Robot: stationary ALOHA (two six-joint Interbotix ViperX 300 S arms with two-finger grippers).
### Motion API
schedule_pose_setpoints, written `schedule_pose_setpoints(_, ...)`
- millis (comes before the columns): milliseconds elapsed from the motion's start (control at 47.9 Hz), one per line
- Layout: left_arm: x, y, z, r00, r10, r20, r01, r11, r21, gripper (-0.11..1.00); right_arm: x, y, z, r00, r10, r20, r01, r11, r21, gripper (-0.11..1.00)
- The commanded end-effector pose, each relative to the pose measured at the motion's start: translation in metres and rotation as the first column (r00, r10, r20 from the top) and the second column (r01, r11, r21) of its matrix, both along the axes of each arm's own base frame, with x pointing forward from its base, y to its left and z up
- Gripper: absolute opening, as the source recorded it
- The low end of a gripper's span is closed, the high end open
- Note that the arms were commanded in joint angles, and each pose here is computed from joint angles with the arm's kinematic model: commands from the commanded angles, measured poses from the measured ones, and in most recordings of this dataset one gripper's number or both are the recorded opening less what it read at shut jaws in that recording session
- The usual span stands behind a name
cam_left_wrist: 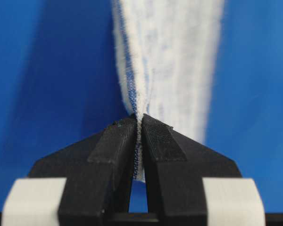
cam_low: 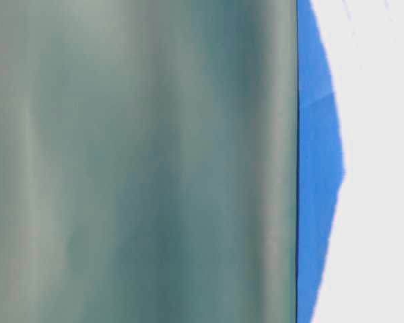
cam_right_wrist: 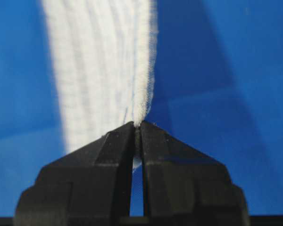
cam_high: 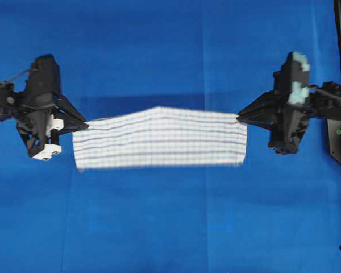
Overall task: Fold the blue towel.
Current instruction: 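Lift the folded strip and rotate it, right gripper moving up, left down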
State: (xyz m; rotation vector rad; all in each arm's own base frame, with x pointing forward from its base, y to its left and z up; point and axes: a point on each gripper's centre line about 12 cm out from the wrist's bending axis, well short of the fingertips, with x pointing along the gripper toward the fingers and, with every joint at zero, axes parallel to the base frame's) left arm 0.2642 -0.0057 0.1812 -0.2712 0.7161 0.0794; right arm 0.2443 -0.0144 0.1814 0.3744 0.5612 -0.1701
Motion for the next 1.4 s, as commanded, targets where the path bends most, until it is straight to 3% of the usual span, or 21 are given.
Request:
schedule_pose_setpoints(0,0.005,-0.005,0.025,0.997,-0.01,0.082,0.011,1.0,-0.014,0.02,0.0,0.0,0.017,0.999,0.007,0.048,-0.008,1.0,0.001,0.27)
schedule_pose_setpoints(292,0.028,-0.017,0.034,0.991,-0.003,0.137,0.012,0.998,-0.065,0.02,0.011,-0.008,0.031,0.996,-0.003,0.085,0.007,0.999,-0.037,0.27)
schedule_pose_setpoints(752,0.117,-0.046,0.052,0.972,-0.057,0.228,0.074,0.995,-0.069,0.02,0.079,-0.074,0.058,0.992,-0.1,0.078,0.112,0.98,-0.164,0.27)
schedule_pose_setpoints(919,0.142,-0.054,0.063,0.945,-0.067,0.321,0.093,0.994,-0.066,0.02,0.094,-0.094,0.067,0.989,-0.119,0.09,0.135,0.97,-0.201,0.27)
schedule_pose_setpoints(1169,0.175,-0.059,0.065,0.907,-0.066,0.415,0.099,0.993,-0.06,0.02,0.098,-0.117,0.072,0.981,-0.169,0.099,0.187,0.958,-0.217,0.27)
schedule_pose_setpoints(1378,0.198,-0.063,0.053,0.896,-0.083,0.436,0.108,0.994,-0.033,0.02,0.093,-0.125,0.07,0.978,-0.191,0.085,0.205,0.955,-0.212,0.27)
